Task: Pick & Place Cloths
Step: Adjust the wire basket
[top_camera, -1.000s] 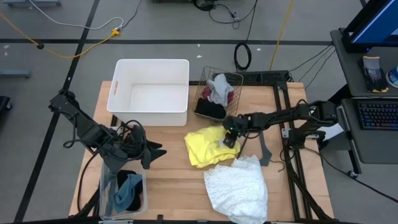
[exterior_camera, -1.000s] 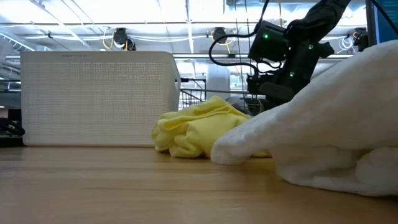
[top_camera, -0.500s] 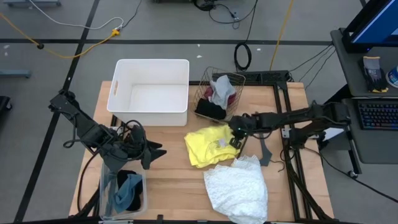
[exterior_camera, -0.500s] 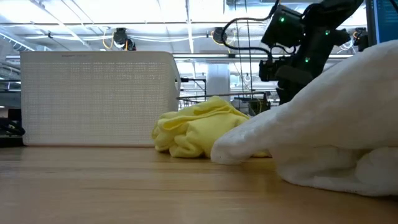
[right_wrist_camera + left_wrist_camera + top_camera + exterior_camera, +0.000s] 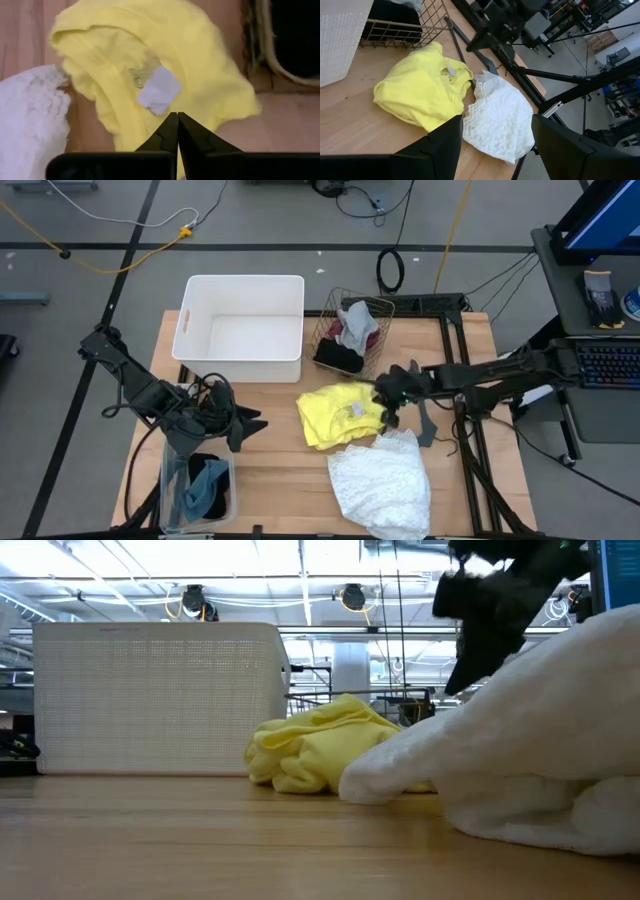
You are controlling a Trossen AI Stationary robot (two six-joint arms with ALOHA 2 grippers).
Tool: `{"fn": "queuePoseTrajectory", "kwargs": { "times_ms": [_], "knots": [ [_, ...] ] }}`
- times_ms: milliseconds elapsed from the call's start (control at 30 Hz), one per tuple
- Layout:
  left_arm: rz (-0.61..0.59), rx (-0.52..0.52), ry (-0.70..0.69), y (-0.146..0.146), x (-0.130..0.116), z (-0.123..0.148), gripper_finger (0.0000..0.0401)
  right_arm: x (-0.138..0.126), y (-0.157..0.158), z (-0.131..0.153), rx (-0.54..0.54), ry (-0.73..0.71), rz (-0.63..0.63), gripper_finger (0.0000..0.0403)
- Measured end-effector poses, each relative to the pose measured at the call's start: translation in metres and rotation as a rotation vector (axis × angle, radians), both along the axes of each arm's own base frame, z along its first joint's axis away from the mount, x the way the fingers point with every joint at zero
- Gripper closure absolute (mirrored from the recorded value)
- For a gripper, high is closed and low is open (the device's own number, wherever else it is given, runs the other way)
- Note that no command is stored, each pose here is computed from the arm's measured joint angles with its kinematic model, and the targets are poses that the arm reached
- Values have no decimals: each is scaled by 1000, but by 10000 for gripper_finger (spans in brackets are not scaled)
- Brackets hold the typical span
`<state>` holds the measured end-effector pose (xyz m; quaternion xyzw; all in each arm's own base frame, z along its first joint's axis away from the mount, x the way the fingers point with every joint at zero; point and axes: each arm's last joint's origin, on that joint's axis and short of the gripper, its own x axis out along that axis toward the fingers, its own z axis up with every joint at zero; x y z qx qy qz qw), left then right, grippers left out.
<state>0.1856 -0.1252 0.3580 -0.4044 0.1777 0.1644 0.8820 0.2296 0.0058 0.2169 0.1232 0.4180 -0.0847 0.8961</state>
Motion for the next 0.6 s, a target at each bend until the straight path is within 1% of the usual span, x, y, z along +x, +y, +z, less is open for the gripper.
{"fn": "queuePoseTrajectory", "kwargs": {
  "times_ms": [133, 267, 333, 433, 600],
  "knots": [
    [-3, 8, 1, 0, 0, 0, 160, 1, 13, 4, -61, -45, 42, 402],
    [1, 10, 2, 1, 1, 0, 160, 11, 20, 10, -92, -162, 102, 402],
    [5, 9, 2, 2, 1, 0, 160, 16, 20, 11, -149, -199, 101, 402],
    [11, 9, 2, 3, 2, 0, 160, 22, 13, 13, -279, -234, 63, 402],
    [14, 9, 2, 4, 2, 0, 160, 25, 8, 19, -391, -248, 131, 399]
  ]
}}
